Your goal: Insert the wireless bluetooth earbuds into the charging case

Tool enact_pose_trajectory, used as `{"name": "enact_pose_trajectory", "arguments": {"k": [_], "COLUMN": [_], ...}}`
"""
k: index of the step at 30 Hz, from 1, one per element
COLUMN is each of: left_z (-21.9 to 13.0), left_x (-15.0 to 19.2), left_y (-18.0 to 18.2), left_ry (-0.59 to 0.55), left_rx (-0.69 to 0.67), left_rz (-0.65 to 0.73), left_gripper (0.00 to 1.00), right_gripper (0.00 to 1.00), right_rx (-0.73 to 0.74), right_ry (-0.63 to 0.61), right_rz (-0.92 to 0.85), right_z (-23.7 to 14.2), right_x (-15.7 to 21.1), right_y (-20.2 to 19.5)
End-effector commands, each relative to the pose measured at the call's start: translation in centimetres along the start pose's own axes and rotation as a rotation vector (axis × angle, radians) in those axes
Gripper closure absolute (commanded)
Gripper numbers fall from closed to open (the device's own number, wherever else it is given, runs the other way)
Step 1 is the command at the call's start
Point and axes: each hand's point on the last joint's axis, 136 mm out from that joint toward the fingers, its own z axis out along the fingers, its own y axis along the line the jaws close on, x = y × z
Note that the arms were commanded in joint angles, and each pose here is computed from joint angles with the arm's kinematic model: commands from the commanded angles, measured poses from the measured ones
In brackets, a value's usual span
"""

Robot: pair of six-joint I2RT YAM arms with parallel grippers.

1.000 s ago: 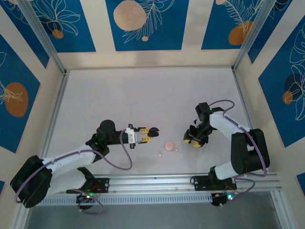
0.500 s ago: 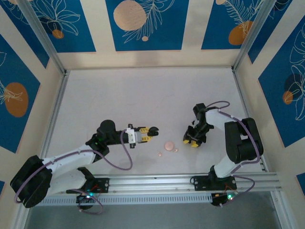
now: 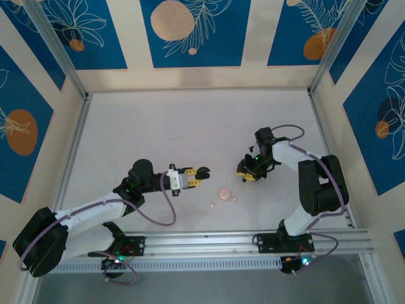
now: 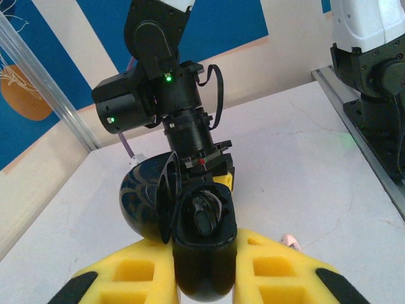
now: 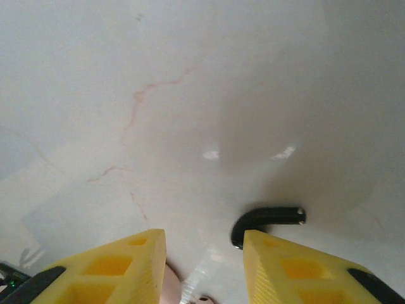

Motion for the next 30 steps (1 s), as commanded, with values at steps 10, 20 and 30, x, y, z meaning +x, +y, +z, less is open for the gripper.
{"name": "enact_pose_trajectory", "arguments": {"k": [10, 20, 30], "left_z": [-0.2, -0.5, -0.6], "left_x": [-0.8, -1.7, -2.2], "left_y": [0.7, 0.3, 0.4], "left_ry": [-0.017, -0.037, -0.054], "left_rx": [-0.025, -0.006, -0.005], "left_rz": [0.036, 0.049, 0.056], "left_gripper": [0.81, 0.81, 0.81], "right_gripper": [0.5, 0.47, 0.47], "right_rx": [0.021, 0.032, 0.084], "right_ry": [-0.011, 0.102, 0.193], "right_rz": [-0.271, -0.235, -0.146], "right_z": [-2.3, 0.9, 1.2], "right_x": [-1.8, -1.0, 2.3], "right_y": [2.0, 0.9, -1.3]}}
